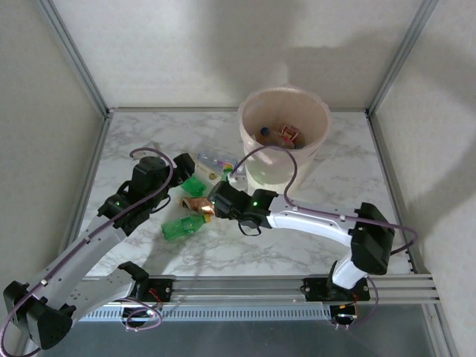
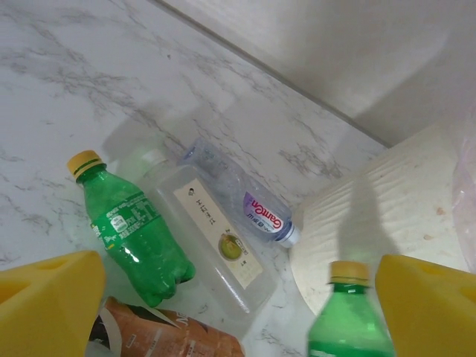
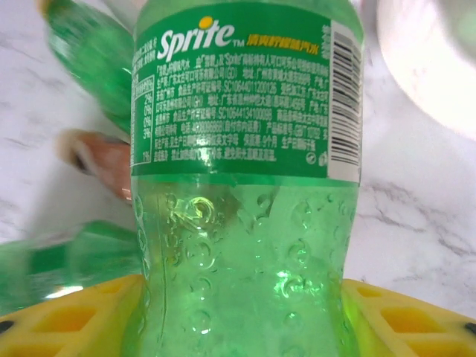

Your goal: Put the plastic bottles in the bin

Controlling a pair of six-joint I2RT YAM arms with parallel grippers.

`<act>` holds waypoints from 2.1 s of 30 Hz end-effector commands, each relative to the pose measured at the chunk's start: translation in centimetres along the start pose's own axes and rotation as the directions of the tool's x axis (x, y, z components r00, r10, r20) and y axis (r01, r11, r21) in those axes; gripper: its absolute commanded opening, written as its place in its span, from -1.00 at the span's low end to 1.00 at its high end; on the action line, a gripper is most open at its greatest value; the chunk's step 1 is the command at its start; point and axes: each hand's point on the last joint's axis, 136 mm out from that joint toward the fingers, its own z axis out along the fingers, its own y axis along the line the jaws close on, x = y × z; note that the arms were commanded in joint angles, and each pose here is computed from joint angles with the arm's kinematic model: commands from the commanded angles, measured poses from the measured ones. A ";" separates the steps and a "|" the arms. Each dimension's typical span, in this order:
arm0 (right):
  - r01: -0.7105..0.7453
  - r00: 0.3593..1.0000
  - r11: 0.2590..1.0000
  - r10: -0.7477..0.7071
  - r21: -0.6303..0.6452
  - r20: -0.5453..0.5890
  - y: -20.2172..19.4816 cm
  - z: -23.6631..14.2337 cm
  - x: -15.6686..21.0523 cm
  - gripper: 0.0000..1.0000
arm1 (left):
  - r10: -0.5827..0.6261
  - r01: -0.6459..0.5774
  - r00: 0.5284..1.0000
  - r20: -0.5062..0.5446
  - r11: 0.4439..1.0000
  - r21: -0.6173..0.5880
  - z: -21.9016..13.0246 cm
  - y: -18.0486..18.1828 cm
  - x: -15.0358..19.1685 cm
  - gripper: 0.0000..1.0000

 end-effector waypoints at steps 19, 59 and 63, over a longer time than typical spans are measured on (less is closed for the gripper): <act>-0.067 0.900 0.998 0.065 -0.010 0.430 -5.9 -15.8 -22.0 0.10 | -0.008 0.007 1.000 -0.004 0.998 -0.064 -0.1 2.6 0.9 0.87; -0.178 0.897 0.976 0.108 0.127 0.428 -16.3 -15.4 -23.6 0.55 | -0.037 0.030 0.997 -0.063 0.994 -0.109 1.4 4.6 3.0 0.82; -0.102 0.895 0.993 0.067 0.056 0.441 -12.6 -16.4 -23.2 0.56 | -0.033 0.020 0.995 -0.093 0.991 -0.135 1.6 5.2 3.8 0.78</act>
